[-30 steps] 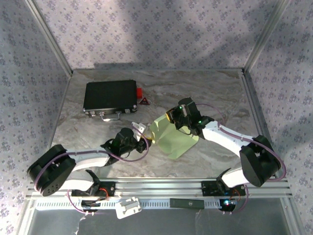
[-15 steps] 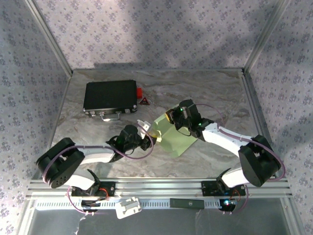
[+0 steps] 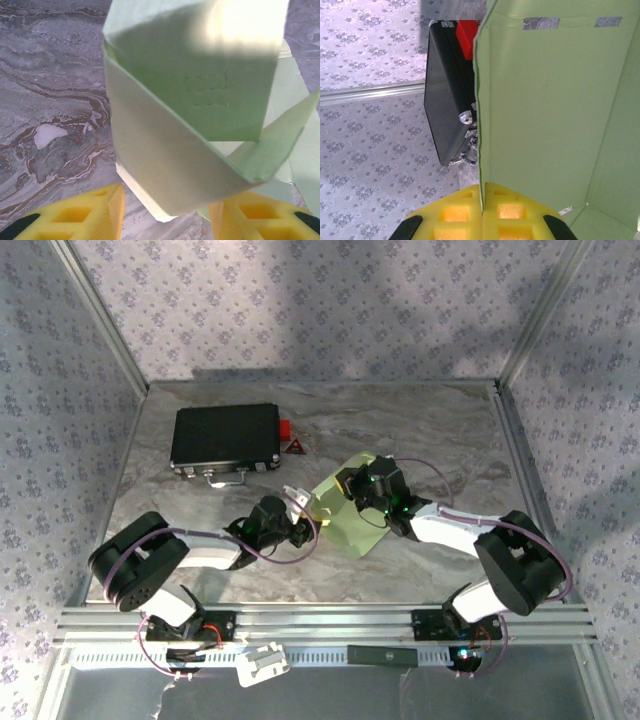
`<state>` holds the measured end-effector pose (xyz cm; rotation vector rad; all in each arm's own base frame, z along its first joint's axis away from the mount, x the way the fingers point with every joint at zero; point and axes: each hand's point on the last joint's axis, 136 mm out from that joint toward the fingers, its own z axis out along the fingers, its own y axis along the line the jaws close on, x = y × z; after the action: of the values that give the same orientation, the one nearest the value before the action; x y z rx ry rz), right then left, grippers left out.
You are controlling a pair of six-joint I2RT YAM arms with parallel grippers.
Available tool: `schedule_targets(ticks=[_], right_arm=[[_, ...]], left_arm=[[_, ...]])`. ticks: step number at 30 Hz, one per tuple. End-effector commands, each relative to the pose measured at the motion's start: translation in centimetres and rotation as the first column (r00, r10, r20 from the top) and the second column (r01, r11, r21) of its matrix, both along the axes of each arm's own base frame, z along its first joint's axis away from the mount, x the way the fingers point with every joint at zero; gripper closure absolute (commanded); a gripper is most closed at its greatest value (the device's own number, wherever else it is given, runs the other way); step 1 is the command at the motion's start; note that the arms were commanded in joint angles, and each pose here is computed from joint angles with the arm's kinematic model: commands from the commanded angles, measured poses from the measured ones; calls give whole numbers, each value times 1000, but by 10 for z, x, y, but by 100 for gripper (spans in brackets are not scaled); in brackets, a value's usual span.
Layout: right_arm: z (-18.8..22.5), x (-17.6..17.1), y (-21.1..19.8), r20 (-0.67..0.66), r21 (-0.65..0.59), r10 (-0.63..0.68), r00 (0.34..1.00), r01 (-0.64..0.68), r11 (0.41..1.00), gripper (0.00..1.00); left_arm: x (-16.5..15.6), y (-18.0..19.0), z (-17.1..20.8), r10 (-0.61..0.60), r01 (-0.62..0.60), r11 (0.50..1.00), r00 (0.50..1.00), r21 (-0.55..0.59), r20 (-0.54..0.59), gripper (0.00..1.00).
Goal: Fold the paper box
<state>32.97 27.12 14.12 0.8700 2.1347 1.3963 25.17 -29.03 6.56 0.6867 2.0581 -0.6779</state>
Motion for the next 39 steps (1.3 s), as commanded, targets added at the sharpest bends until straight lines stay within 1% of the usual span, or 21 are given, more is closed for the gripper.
schedule_targets(ticks=[1, 5, 9, 11, 15, 19, 26, 32, 39], right_arm=[[-6, -3, 1, 39, -25, 35, 999, -34, 999, 100], [-9, -6, -1, 76, -35, 43, 996, -41, 999, 100], [-9, -8, 0, 110, -45, 61, 992, -56, 997, 100], [-12, -9, 0, 105, -61, 69, 992, -62, 996, 100], [-15, -9, -3, 123, -71, 59, 991, -50, 996, 100], [-17, -7, 1, 157, -74, 61, 986, -50, 996, 100], [-18, -2, 5, 219, -20, 32, 975, -28, 999, 100], [-21, -5, 4, 225, -18, 20, 974, -16, 1000, 100], [-30, -6, 9, 205, -12, 15, 979, -12, 1000, 100]], left_arm=[[11, -10, 17, 24, -21, 999, 999, -50, 46, 53], [12, -11, 19, 36, -33, 998, 998, -60, 56, 52], [16, -10, 18, 60, -56, 997, 996, -57, 62, 55], [17, -9, 19, 77, -73, 995, 994, -62, 73, 56], [18, -14, 25, 85, -78, 993, 993, -86, 84, 57], [19, -20, 24, 91, -84, 993, 992, -84, 84, 57], [23, -18, 21, 130, -123, 988, 989, -93, 70, 57], [29, -19, 27, 172, -162, 979, 982, -126, 73, 58], [34, -24, 30, 211, -198, 970, 974, -141, 85, 62]])
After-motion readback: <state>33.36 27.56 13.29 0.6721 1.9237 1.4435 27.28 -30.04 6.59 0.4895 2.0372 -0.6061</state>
